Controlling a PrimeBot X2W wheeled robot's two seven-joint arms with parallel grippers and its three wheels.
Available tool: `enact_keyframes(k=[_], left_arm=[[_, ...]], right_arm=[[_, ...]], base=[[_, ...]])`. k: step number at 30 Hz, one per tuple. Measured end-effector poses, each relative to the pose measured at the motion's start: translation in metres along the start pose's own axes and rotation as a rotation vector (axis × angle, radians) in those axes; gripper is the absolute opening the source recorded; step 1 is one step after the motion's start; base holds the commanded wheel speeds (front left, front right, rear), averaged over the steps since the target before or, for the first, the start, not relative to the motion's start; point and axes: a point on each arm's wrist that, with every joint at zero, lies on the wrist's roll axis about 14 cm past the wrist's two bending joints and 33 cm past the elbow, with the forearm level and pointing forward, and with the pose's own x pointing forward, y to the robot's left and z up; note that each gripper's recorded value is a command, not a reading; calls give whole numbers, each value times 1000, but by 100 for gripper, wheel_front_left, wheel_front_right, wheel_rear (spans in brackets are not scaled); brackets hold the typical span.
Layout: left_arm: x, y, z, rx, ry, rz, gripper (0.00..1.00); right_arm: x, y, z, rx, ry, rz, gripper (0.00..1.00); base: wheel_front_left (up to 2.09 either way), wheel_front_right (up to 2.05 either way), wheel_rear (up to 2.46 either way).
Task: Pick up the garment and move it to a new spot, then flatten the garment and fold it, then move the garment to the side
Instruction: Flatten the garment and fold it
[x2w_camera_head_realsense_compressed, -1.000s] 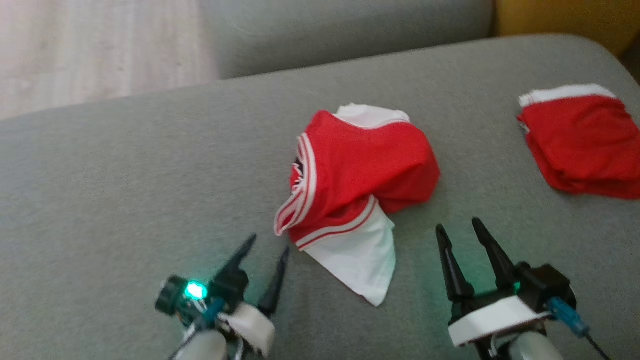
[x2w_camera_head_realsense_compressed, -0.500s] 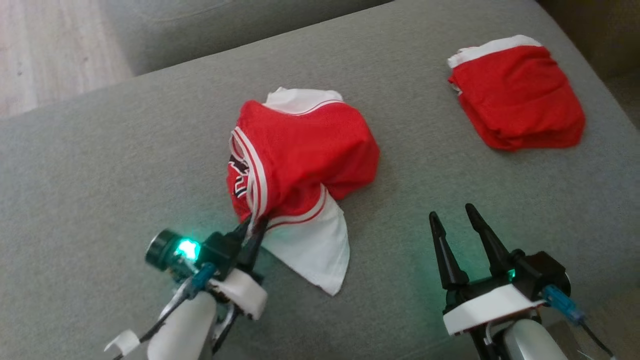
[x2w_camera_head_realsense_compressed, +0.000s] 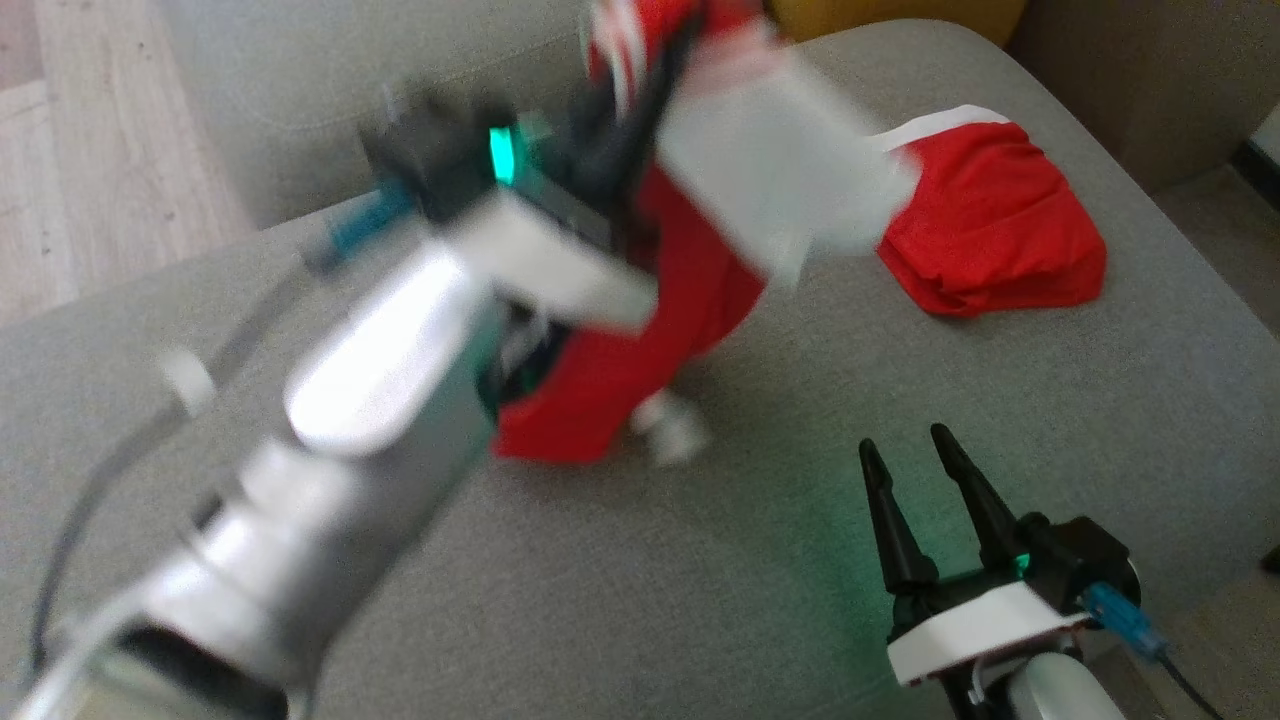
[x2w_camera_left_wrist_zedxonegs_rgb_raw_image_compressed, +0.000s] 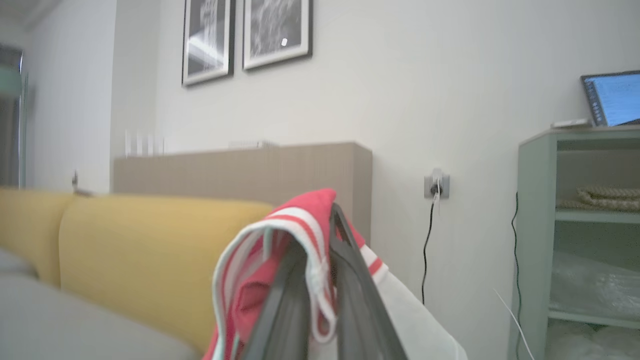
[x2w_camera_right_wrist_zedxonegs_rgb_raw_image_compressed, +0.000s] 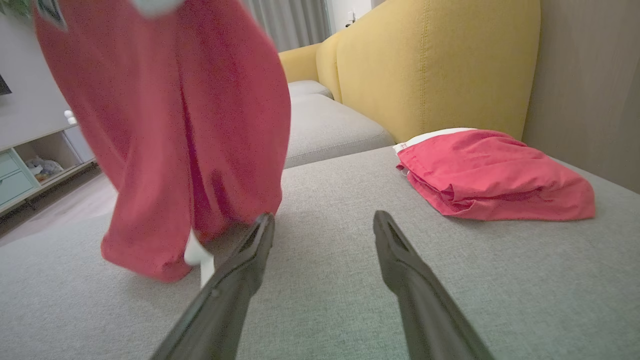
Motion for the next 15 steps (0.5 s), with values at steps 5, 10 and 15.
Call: enact_keyframes(k=[5, 10, 15], left_arm=[[28, 23, 78, 111, -148, 25, 0], [12, 73, 105, 97, -187, 212, 0], [-82, 131, 7, -60, 66, 494, 0]], right_arm=[[-2, 4, -4, 12, 10, 11, 100], [2, 11, -2, 28, 1, 35, 100], [3, 20, -6, 42, 12, 62, 100]], base=[[0, 0, 0], [0, 0, 0], [0, 0, 0]])
